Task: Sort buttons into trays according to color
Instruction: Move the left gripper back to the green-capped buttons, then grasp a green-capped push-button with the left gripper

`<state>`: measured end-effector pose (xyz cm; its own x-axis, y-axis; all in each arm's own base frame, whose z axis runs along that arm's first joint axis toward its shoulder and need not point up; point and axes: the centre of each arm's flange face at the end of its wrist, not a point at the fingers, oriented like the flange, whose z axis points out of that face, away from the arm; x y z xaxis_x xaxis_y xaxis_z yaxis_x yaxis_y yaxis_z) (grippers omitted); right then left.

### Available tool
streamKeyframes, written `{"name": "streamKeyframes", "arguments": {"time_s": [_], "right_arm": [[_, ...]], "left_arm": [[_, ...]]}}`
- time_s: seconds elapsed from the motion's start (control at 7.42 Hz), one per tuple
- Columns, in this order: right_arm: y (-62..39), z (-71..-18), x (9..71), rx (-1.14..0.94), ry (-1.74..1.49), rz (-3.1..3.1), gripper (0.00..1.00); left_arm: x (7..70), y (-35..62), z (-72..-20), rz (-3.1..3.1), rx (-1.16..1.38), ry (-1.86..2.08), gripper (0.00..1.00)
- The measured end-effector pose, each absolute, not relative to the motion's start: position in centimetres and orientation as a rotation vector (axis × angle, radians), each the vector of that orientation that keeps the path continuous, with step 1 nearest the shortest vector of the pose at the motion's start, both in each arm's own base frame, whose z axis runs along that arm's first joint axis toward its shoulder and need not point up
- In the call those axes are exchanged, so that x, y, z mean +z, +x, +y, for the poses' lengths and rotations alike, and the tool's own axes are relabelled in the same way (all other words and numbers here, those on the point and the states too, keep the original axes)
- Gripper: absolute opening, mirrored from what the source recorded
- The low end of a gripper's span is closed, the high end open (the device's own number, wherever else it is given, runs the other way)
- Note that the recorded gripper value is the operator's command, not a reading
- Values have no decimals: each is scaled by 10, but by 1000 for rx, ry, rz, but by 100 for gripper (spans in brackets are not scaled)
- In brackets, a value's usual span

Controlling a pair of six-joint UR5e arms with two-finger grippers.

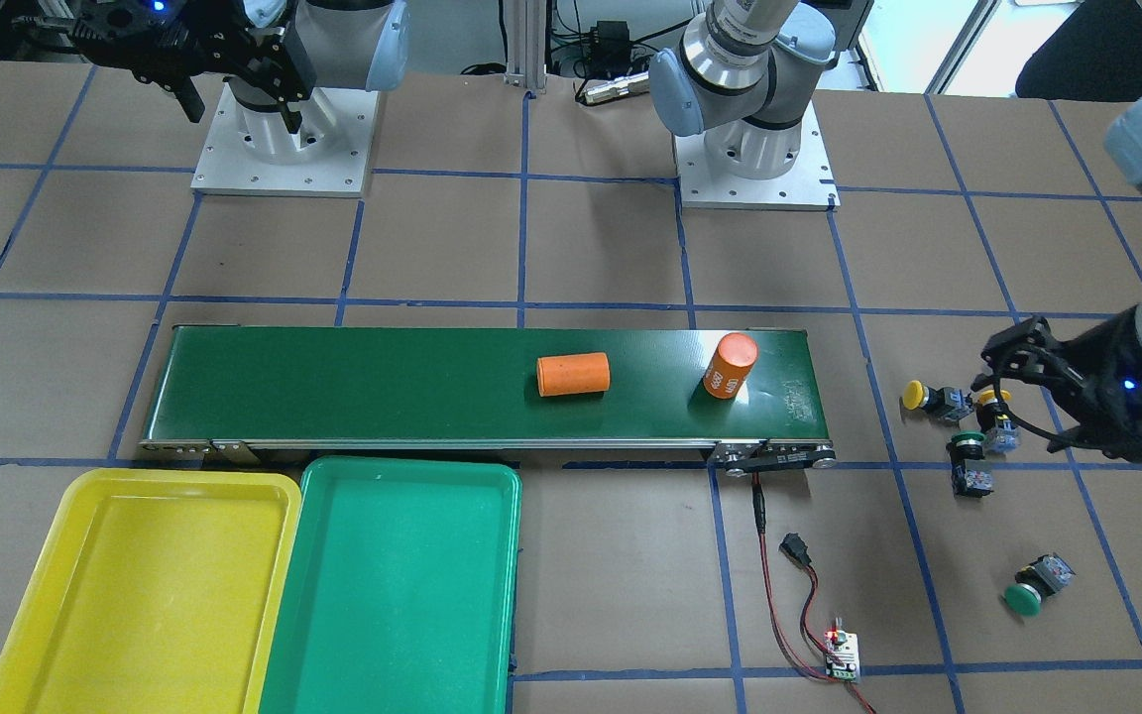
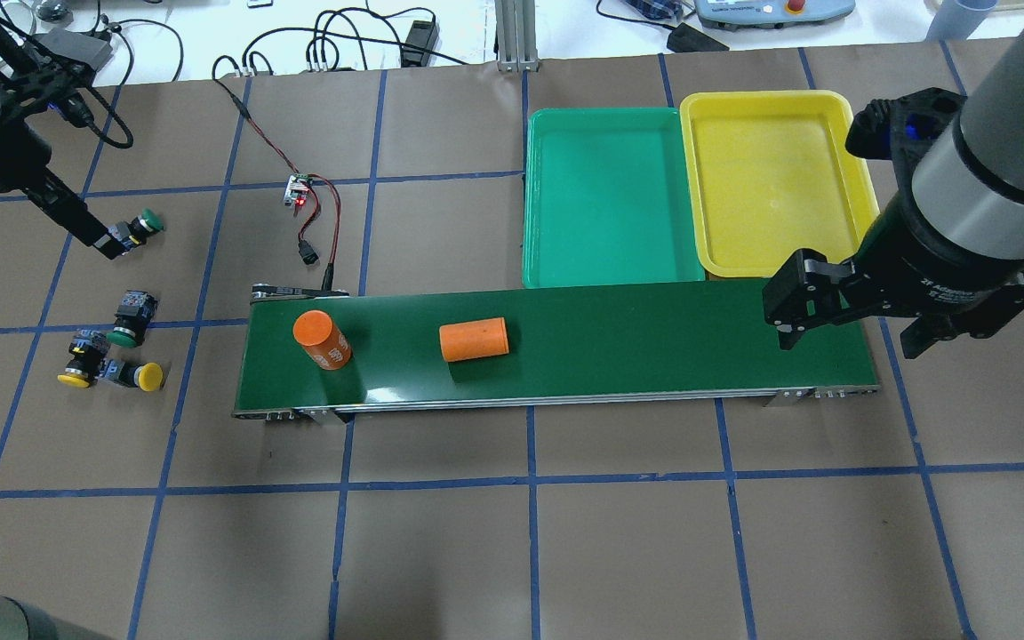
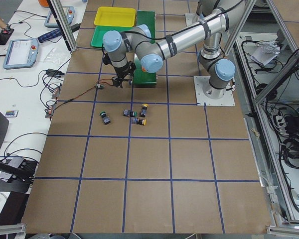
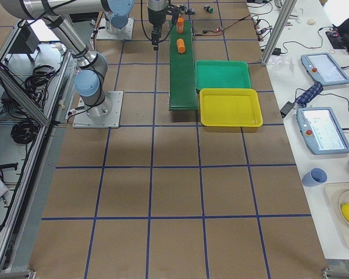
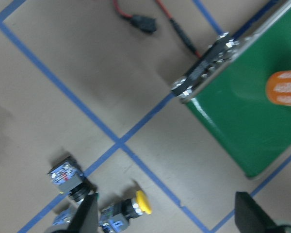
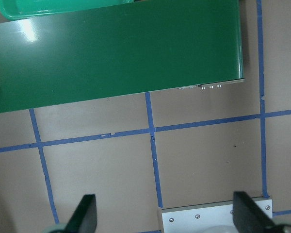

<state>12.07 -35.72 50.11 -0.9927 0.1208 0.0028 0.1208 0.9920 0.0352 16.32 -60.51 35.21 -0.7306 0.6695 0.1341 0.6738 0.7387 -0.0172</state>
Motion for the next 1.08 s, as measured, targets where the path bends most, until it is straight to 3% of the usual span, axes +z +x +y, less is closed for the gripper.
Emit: {"name": "streamKeyframes", "arguments": {"time_s": [0.54, 1.08], "right_arm": [[120, -357, 500, -61, -176, -3134, 100], [120, -357, 499, -62, -175, -3134, 100]], "left_arm": [[278, 266, -692, -2754, -2, -1286, 100], [204, 278, -712, -2697, -23, -1258, 100]]}}
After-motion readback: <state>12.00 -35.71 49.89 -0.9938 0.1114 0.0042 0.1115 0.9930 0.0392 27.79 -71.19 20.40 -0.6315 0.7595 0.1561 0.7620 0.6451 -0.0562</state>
